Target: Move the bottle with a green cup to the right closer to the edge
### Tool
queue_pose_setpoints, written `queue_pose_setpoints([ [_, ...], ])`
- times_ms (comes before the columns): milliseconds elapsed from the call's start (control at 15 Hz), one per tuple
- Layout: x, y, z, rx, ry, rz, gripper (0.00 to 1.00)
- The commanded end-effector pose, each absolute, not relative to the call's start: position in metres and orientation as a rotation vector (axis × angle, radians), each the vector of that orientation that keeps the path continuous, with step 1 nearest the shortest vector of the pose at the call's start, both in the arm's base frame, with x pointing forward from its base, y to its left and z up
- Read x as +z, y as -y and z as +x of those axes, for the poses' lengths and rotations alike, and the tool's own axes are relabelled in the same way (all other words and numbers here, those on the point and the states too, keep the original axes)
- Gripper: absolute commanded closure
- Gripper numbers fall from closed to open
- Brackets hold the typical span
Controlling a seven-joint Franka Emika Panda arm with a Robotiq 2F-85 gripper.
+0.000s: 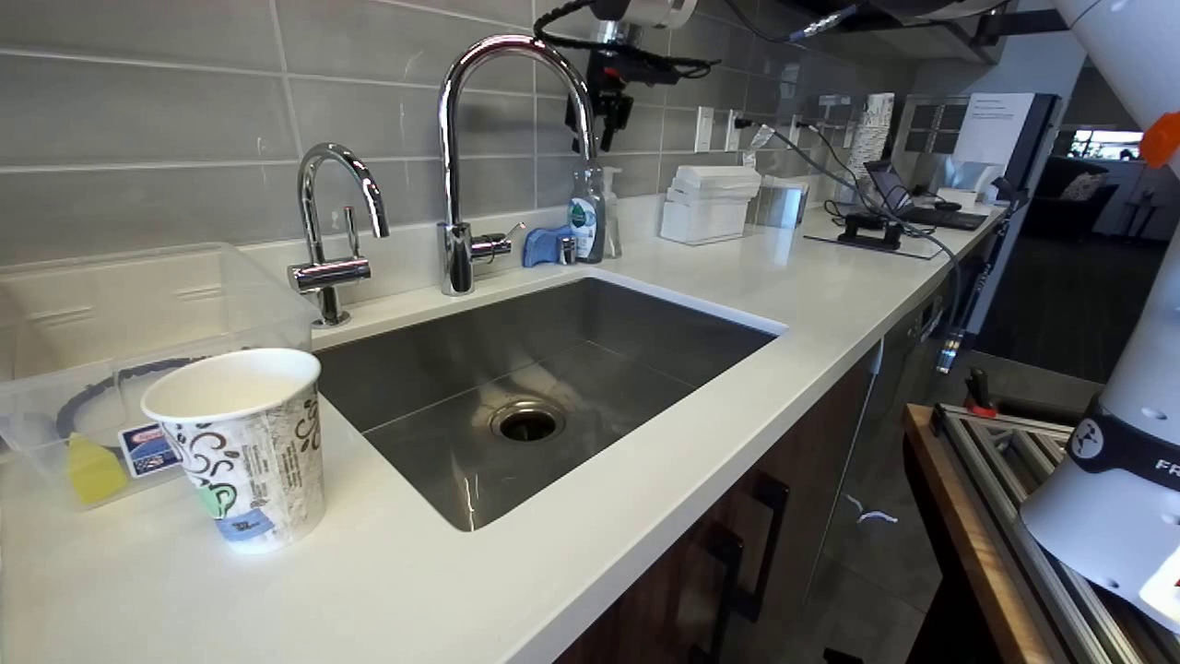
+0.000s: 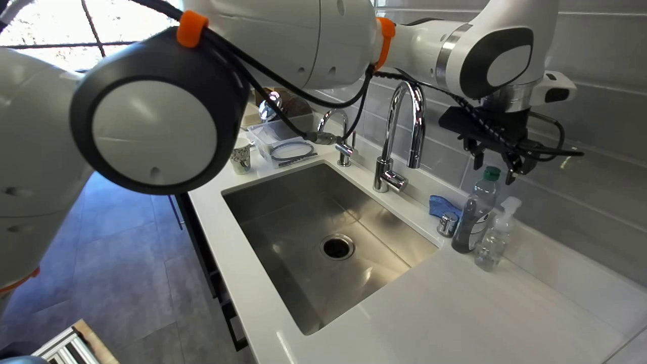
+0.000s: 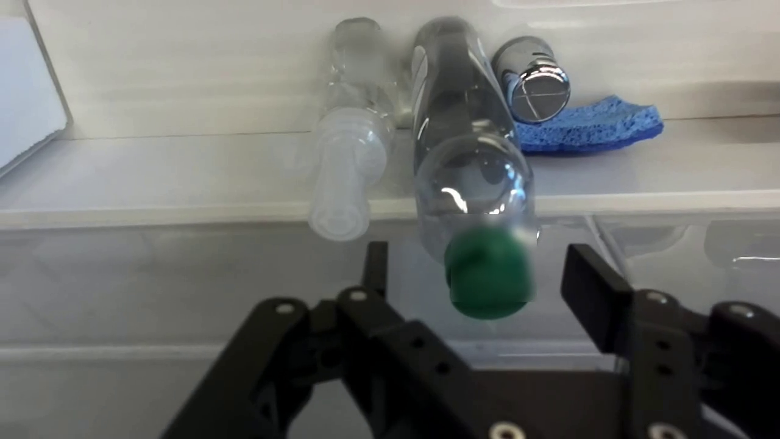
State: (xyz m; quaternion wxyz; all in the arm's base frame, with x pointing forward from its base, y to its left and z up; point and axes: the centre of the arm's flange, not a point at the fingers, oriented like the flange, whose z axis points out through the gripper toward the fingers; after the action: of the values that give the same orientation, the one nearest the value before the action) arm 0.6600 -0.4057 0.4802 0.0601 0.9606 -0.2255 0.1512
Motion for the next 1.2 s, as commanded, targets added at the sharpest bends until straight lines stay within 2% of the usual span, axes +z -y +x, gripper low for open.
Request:
queue_pose_setpoints([
  [0, 0.4768, 0.4044, 0.6644, 0.398, 0.685, 2.911, 0.33],
  [200, 0.4742, 0.4029, 0.6646, 0.388, 0.677, 2.921, 0.42],
  [267, 0.4739, 0.4026, 0.6647, 0.385, 0.678, 2.923, 0.49],
  [333, 0.4734, 0.4026, 0.6648, 0.392, 0.671, 2.924, 0.45],
  [600, 0.4737, 0.4027, 0.6643, 0.397, 0.671, 2.923, 0.52],
  [667, 0.4737, 0.4026, 0.6642, 0.397, 0.670, 2.924, 0.61],
  [733, 0.4737, 0.4025, 0.6638, 0.402, 0.661, 2.927, 0.77],
  [867, 0.4745, 0.4019, 0.6627, 0.404, 0.658, 2.927, 0.91],
  [1133, 0.4794, 0.4003, 0.6570, 0.387, 0.640, 2.940, 0.91],
])
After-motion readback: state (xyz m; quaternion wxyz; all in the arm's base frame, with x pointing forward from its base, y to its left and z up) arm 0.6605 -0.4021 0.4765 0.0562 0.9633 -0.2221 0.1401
